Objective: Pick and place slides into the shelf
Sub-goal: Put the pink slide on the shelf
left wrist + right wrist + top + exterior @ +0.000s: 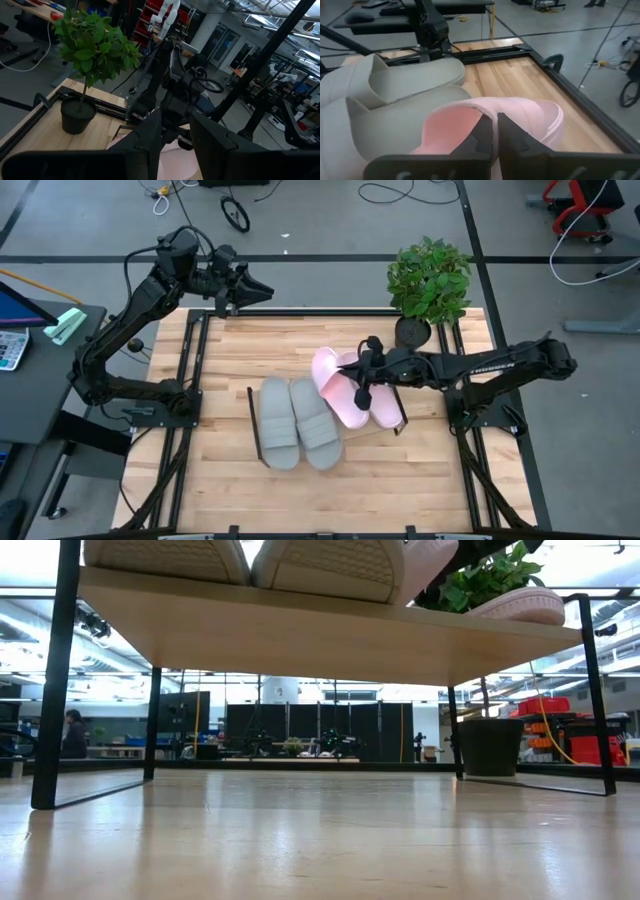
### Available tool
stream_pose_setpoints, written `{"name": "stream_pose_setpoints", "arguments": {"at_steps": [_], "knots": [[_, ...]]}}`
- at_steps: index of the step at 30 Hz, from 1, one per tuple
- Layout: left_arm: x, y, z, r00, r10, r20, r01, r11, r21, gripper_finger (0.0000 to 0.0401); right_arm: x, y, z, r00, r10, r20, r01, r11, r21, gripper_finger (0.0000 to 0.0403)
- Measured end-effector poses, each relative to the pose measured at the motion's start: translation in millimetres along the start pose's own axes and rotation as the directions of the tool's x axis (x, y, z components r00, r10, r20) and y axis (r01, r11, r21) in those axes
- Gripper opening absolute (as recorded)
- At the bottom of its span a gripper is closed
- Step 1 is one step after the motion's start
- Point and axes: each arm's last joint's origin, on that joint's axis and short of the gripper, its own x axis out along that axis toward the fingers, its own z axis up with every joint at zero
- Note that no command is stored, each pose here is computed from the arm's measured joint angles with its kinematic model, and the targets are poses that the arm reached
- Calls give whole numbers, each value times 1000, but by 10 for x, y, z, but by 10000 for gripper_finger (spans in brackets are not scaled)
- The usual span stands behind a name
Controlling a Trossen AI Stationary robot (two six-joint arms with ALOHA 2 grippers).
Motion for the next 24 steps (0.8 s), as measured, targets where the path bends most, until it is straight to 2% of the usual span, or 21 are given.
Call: {"name": "stream_pose_setpoints", "arguments": {"at_steps": [9, 15, 24], "knots": [[0, 0, 2, 1000, 0, 1, 0, 1000, 1, 107, 74, 15, -52, 1000, 1, -31, -2, 999, -44, 11], [-1, 0, 2, 1000, 0, 1, 0, 1000, 15, 107, 64, 0, -106, 995, -21, -98, 14, 997, -72, 48], [0, -1, 2, 1000, 0, 1, 0, 1000, 28, 107, 61, 0, -152, 990, -3, -141, -19, 987, -157, 60]]}}
